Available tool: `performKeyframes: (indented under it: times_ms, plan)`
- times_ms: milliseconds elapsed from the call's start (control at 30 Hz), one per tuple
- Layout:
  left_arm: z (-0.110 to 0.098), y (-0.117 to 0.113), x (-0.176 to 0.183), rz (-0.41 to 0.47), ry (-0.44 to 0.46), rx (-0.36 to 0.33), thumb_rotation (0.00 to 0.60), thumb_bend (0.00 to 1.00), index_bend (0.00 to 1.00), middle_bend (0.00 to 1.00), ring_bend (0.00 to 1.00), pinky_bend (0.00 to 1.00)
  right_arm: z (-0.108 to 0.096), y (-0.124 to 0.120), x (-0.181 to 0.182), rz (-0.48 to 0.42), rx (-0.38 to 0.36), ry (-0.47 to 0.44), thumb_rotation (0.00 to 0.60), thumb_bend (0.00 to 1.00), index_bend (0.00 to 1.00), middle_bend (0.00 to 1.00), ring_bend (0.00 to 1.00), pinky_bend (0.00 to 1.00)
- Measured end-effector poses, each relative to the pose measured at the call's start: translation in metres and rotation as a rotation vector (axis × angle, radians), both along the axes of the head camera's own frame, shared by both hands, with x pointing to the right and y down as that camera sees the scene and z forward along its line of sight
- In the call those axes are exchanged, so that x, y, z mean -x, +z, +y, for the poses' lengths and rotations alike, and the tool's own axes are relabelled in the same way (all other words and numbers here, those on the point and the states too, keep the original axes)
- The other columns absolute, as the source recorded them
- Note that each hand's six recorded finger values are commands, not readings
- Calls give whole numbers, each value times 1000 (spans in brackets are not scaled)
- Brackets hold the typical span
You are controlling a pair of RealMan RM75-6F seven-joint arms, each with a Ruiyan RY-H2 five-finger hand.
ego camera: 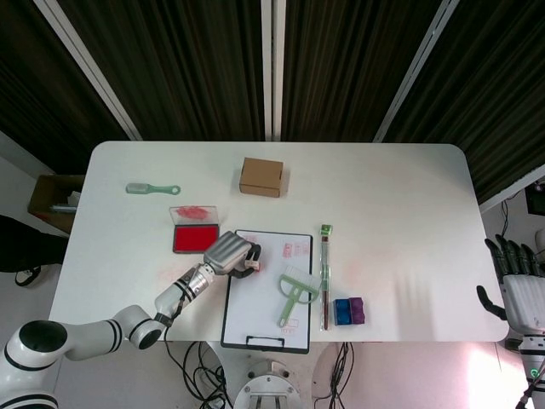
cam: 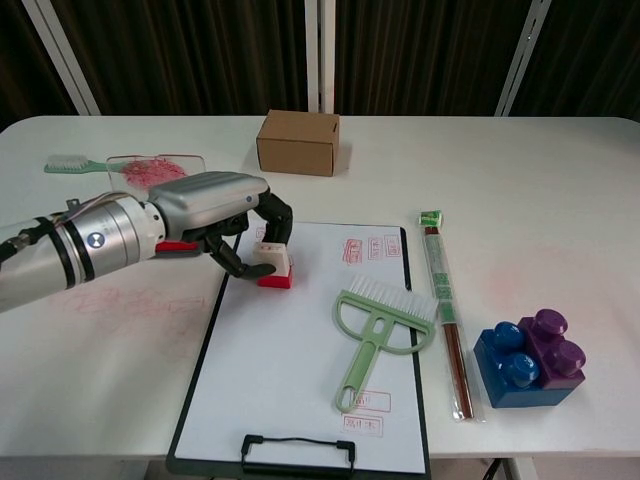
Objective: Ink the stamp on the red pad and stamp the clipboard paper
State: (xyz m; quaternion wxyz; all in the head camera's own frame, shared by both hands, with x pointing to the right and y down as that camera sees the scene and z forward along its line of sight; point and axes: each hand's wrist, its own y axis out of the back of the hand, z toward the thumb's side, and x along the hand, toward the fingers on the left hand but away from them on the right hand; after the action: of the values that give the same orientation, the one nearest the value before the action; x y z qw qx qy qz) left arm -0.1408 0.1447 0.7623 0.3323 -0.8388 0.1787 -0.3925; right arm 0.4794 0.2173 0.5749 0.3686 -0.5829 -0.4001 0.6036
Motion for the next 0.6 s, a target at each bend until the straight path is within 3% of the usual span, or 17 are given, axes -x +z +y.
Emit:
performKeyframes:
  times_ms: [600]
  plan:
    - [2, 8, 8, -4, -14, 11, 600, 460, 683, 688, 1000, 1000, 1, 1, -1, 0, 2, 2, 600, 285, 0, 0, 0, 0]
